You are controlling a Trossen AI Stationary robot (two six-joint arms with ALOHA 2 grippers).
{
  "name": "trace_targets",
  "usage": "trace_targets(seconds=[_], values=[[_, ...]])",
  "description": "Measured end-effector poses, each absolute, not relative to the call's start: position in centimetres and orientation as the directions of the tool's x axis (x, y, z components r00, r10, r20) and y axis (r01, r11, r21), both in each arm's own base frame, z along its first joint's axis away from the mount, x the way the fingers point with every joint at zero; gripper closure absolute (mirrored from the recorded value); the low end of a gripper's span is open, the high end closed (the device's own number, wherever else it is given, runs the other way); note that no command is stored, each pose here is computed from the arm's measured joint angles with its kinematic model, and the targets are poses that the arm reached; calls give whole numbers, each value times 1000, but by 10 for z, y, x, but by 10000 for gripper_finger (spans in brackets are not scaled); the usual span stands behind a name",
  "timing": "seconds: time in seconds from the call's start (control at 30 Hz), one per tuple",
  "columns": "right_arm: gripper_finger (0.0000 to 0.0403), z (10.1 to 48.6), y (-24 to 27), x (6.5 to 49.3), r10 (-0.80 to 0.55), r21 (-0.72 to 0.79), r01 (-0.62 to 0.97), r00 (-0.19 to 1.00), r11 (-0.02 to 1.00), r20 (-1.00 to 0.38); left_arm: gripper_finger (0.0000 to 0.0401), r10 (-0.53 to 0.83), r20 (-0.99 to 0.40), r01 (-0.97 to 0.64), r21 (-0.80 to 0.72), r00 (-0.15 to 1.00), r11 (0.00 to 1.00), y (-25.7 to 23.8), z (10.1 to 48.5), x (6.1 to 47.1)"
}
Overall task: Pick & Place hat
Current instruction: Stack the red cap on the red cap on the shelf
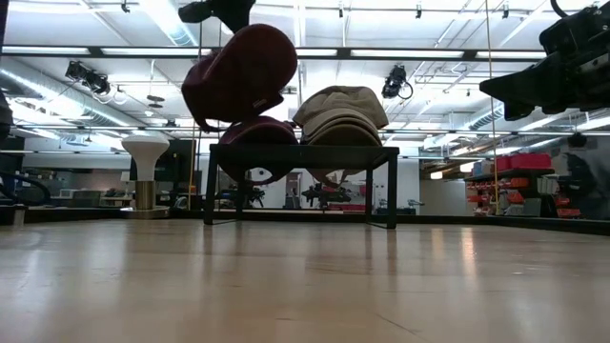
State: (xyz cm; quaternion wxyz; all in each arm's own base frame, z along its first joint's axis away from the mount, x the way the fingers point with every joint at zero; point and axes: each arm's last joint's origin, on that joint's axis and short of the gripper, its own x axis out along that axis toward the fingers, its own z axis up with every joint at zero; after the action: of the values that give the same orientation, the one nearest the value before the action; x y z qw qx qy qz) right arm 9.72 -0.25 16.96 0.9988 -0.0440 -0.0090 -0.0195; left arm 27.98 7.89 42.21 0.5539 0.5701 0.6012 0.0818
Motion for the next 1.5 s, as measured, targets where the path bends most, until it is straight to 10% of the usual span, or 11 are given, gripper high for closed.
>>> trace_targets(seconds=[1.5], values=[[392,170,-3,97,-38,-87,40,999,995,19,401,711,-633,752,619,306,228,137,393,317]])
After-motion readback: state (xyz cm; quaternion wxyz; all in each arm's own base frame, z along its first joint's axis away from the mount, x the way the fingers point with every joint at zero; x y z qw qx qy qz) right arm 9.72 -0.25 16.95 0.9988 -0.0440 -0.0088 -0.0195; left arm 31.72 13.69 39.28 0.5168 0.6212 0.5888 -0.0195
